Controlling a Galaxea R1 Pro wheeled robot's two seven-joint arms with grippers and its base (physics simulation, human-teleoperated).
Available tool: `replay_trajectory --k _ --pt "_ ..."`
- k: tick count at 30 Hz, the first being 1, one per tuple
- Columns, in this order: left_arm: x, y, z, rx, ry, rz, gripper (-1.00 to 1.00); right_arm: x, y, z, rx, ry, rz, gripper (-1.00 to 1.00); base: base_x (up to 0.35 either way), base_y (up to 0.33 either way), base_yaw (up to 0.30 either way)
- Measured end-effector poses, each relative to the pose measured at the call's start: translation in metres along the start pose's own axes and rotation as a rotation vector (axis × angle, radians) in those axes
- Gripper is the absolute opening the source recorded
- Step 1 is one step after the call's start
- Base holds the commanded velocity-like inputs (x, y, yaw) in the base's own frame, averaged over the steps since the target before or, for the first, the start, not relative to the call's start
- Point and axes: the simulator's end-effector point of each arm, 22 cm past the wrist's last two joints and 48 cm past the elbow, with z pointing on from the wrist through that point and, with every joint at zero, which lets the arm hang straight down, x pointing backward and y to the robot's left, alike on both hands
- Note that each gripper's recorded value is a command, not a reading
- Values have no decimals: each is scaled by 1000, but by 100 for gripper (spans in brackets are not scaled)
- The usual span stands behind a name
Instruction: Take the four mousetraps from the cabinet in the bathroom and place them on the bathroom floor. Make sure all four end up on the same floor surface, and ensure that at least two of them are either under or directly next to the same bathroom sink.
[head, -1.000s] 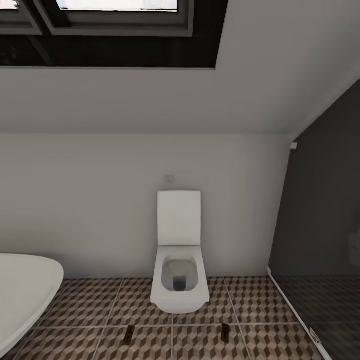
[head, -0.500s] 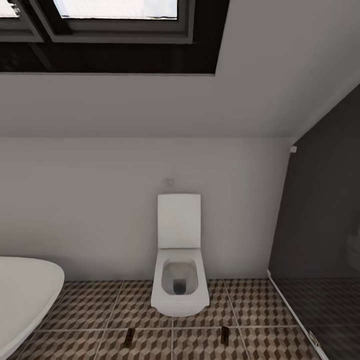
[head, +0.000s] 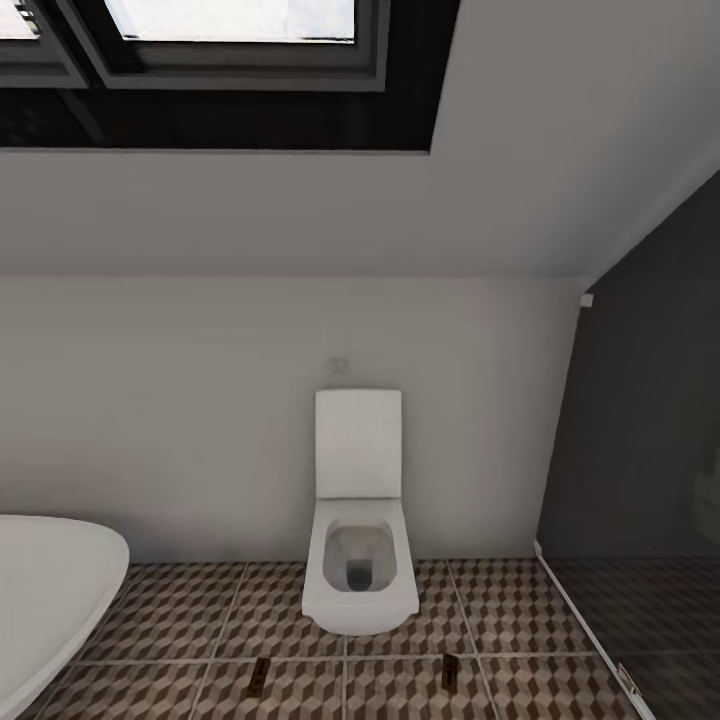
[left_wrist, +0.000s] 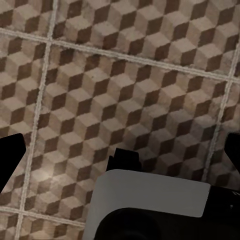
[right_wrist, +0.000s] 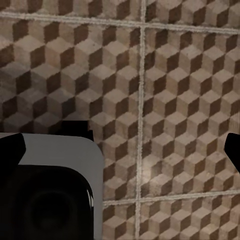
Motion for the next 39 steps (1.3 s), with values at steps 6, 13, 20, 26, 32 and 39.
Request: replay_trajectory --k 6,13,20,26,32,39 --pt "-4 1 0 -2 -9 5 100 -2 -2 0 3 -5 -2 100 0 0 0" --pt "-8 1 0 -1 -17 4 100 -6 -1 0 2 -17 -6 100 0 0 0" --pt "-8 -1 0 0 -18 5 100 -9 2 0 -3 -22 -6 100 0 0 0" --pt "-6 -3 0 3 -14 10 100 -9 4 0 -5 -22 -5 100 0 0 0" --pt "-7 -4 0 5 -15 11 100 -9 4 0 -5 -22 -2 100 0 0 0" --pt "-7 -7 0 9 -17 13 100 -9 4 0 -5 -23 -5 100 0 0 0"
